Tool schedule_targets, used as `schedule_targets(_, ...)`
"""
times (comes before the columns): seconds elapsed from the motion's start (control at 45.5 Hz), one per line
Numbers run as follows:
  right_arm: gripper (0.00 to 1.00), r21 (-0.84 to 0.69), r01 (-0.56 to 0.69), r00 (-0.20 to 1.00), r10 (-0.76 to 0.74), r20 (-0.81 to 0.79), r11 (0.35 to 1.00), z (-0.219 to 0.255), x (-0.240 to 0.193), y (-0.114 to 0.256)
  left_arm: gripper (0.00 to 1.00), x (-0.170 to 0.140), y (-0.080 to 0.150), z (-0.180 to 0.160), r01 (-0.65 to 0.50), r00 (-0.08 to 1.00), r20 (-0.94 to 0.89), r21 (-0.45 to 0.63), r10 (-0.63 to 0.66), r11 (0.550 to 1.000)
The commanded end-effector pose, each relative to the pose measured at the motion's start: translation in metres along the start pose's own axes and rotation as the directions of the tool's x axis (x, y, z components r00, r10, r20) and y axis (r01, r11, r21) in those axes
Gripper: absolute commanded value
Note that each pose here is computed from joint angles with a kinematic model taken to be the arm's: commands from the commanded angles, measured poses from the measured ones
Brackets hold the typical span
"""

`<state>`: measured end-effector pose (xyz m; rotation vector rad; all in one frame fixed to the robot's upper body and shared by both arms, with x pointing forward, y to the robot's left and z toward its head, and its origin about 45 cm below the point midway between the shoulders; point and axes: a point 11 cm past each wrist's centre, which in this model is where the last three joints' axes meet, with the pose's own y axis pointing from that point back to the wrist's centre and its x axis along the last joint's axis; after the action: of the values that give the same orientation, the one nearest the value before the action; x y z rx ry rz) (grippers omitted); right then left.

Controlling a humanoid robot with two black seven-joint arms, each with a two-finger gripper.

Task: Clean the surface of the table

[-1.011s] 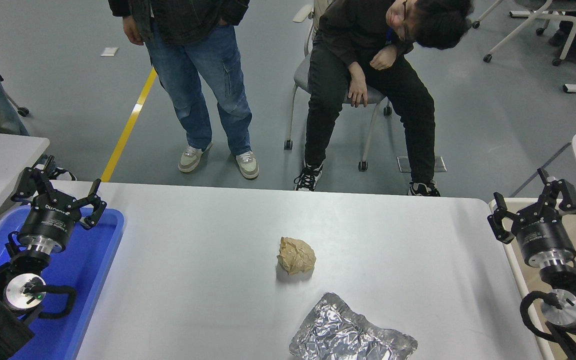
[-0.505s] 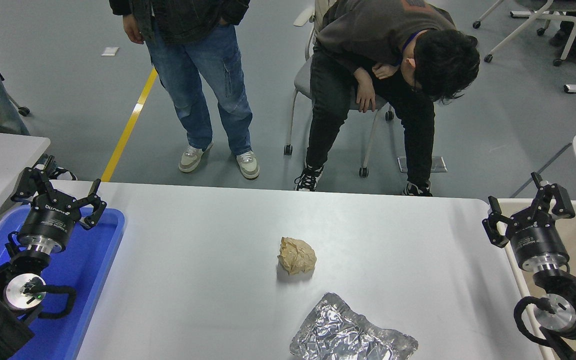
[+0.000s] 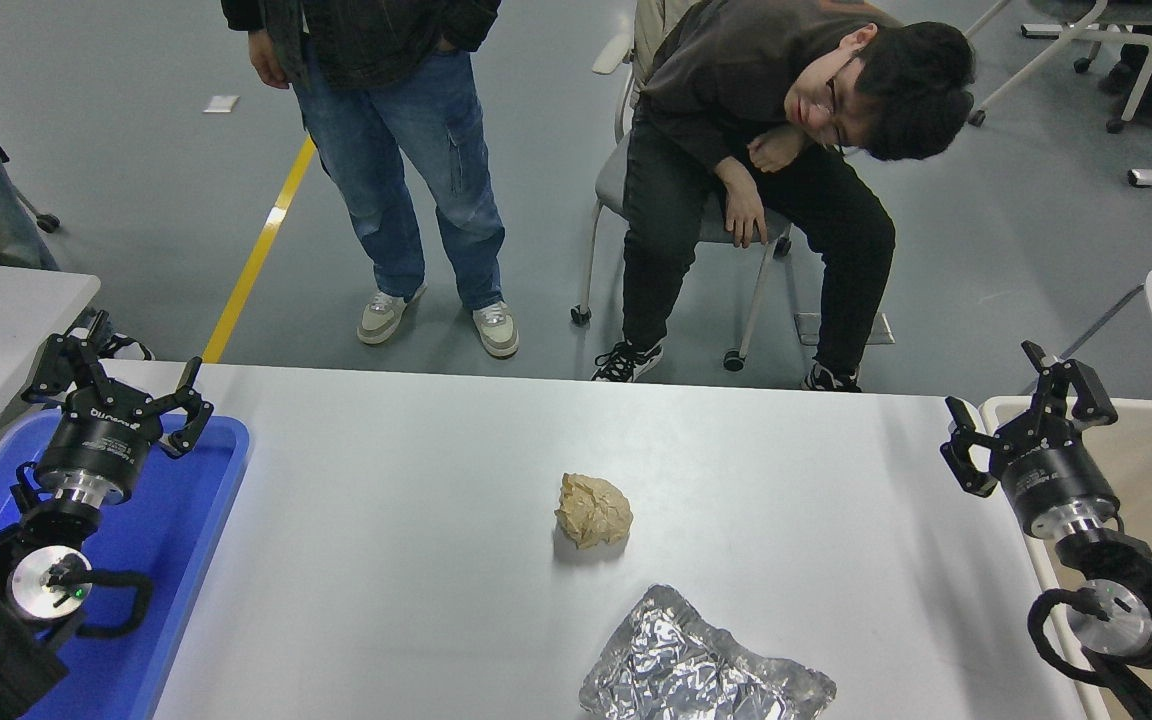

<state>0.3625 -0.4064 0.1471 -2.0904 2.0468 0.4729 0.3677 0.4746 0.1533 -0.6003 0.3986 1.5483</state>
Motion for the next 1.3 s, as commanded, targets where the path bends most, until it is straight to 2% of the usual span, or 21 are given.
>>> schedule_targets(0.0,0.98,-0.074,0.115,0.99,-0.12,-0.079,0.991,-0.018,-0.019,0.003,1.0,0.0,0.0,0.0,0.0,1.0,0.0,0.0,0.0,1.0)
schedule_targets(0.242,0.98,-0.178,0.277,0.894,-0.322,-0.313,0.944,-0.051,-0.05,0.014,1.0,0.0,0.0,0.0,0.0,1.0,0.0,0.0,0.0,1.0)
schedule_targets(0.418,0.98,-0.233,0.349,0.819,-0.416,-0.394,0.908,-0.056,-0.072,0.021,1.0,0.0,0.0,0.0,0.0,1.0,0.0,0.0,0.0,1.0)
schedule_targets(0.571,0.98,-0.329,0.336,0.781,-0.457,-0.426,0.882,-0.055,-0.085,0.017,1.0,0.0,0.0,0.0,0.0,1.0,0.0,0.0,0.0,1.0)
schedule_targets(0.747,0.98,-0.354,0.358,0.717,-0.497,-0.488,0.864,-0.066,-0.103,0.01,1.0,0.0,0.0,0.0,0.0,1.0,0.0,0.0,0.0,1.0)
schedule_targets(0.989,0.98,-0.515,0.348,0.503,-0.62,-0.602,0.783,-0.039,-0.125,0.015,1.0,0.0,0.0,0.0,0.0,1.0,0.0,0.0,0.0,1.0)
schedule_targets(1.275,0.98,-0.679,0.375,0.281,-0.776,-0.565,0.631,-0.01,-0.154,0.024,1.0,0.0,0.0,0.0,0.0,1.0,0.0,0.0,0.0,1.0)
